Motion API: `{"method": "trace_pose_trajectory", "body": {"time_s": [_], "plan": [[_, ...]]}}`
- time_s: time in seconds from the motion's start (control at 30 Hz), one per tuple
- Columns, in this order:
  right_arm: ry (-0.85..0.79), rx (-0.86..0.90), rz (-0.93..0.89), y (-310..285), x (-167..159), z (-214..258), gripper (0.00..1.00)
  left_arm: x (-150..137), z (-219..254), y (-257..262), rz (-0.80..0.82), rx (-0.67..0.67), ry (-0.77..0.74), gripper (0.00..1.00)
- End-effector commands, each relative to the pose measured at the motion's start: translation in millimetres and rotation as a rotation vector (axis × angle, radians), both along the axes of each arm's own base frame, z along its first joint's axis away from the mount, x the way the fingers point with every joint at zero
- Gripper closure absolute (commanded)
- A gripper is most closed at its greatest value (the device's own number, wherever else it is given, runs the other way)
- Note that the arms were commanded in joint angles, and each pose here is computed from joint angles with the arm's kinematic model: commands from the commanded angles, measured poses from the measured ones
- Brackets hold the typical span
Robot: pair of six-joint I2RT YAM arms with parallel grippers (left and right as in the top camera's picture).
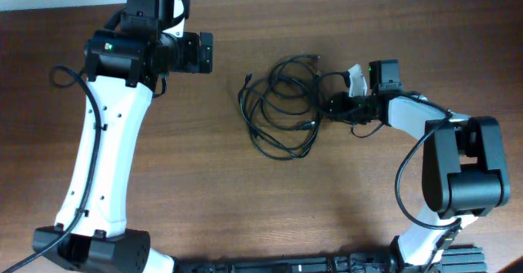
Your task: Untangle cables
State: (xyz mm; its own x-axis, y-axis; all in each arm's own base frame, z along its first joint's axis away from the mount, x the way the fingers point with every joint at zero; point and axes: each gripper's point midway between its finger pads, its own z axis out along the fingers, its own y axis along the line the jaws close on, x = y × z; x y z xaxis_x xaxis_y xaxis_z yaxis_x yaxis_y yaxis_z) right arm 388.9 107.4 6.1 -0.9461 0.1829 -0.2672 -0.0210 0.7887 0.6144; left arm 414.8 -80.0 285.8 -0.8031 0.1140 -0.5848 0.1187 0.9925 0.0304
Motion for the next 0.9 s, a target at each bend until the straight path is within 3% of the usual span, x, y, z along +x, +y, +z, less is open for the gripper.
{"method": "trace_pose_trajectory", "body": {"time_s": [0.0,0.1,0.23,0.87], "plan": [[0.064,-0.110,-0.084,-11,-6,-20,0.65,3,0,3,0.019,0.003,-0.001,0.01],[0.078,-0.123,-0.109,-14,-5,-23,0.67,3,0,3,0.019,0.003,-0.001,0.01],[0.088,-0.124,-0.109,-14,-6,-27,0.84,3,0,3,0.019,0.003,-0.001,0.01],[0.074,-0.266,-0.098,-7,-9,-37,0.81,3,0,3,0.019,0.003,-0.001,0.01]]}}
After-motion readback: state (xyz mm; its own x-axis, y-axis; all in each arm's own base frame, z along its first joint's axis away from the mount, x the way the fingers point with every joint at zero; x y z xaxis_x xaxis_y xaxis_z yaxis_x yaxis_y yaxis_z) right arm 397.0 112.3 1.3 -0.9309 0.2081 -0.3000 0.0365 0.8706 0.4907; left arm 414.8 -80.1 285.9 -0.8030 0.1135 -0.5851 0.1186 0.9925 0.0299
